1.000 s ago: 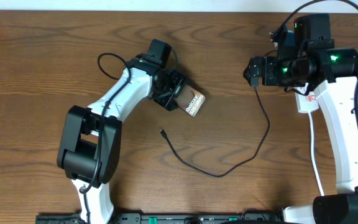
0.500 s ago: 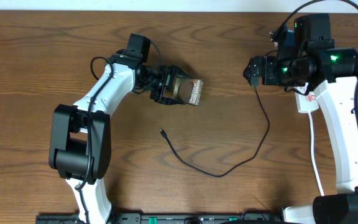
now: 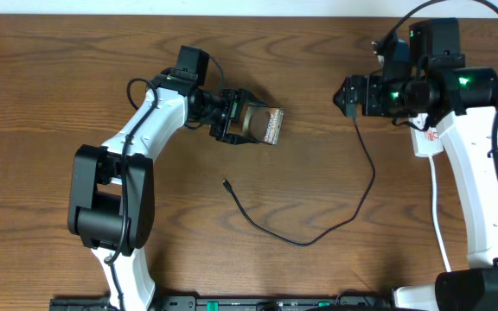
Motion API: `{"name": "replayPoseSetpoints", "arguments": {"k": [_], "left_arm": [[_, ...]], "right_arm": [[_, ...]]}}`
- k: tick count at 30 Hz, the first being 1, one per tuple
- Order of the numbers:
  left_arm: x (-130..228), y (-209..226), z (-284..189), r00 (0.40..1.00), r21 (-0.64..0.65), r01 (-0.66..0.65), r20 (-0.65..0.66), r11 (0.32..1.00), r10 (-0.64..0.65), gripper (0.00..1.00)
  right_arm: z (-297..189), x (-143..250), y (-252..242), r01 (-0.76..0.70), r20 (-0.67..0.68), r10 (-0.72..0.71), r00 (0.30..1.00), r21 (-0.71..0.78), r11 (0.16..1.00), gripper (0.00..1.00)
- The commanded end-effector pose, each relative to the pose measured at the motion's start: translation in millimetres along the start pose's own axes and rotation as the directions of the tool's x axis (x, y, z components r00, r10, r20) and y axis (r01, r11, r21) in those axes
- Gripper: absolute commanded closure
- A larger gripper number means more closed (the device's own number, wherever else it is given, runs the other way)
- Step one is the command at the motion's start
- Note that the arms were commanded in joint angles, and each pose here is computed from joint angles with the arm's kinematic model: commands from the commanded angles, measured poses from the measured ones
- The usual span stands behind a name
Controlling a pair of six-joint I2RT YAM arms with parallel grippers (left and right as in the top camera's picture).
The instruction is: Plug charger to phone and switch on socket
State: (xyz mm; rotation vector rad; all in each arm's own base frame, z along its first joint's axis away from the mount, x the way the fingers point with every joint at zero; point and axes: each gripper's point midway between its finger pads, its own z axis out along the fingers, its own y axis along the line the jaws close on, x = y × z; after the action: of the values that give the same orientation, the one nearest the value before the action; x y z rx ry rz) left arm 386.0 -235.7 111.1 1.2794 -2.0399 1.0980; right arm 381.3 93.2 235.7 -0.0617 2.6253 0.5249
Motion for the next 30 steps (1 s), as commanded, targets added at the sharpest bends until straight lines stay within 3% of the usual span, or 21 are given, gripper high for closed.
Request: {"name": "replayPoseSetpoints", "arguments": {"k": [1,7,14,30], "left_arm": [[-7.0,-9.5,-11.7,0.994,0.032,0.006,0.105,0.999,-0.009,0.93],[-28.8,-7.4,-12.2,0.966,0.039,0.072,0.246,0.997,-0.079,0.93],[-41.4,-1.9,-5.0,0.919,0.015,0.058,0.389,0.998,-0.059,0.93],[-27.0,1.8,-21.9,0.885,-0.029,0.049,0.465,0.998,-0.03,0.93]], "right_arm": [[18.0,9.7,13.3,-0.067,-0.039,0.063,0.997,-0.116,0.991,0.09],[65.9,20.3,36.5,-0.132,-0.026,0.129,0.991,-0.211,0.968,0.18],[94.9,33.4,70.3,-0.073,0.004,0.078,0.997,-0.282,0.957,0.18],[136.6,69.5,83.4,0.019,-0.075,-0.042,0.996,-0.276,0.961,0.14]]}}
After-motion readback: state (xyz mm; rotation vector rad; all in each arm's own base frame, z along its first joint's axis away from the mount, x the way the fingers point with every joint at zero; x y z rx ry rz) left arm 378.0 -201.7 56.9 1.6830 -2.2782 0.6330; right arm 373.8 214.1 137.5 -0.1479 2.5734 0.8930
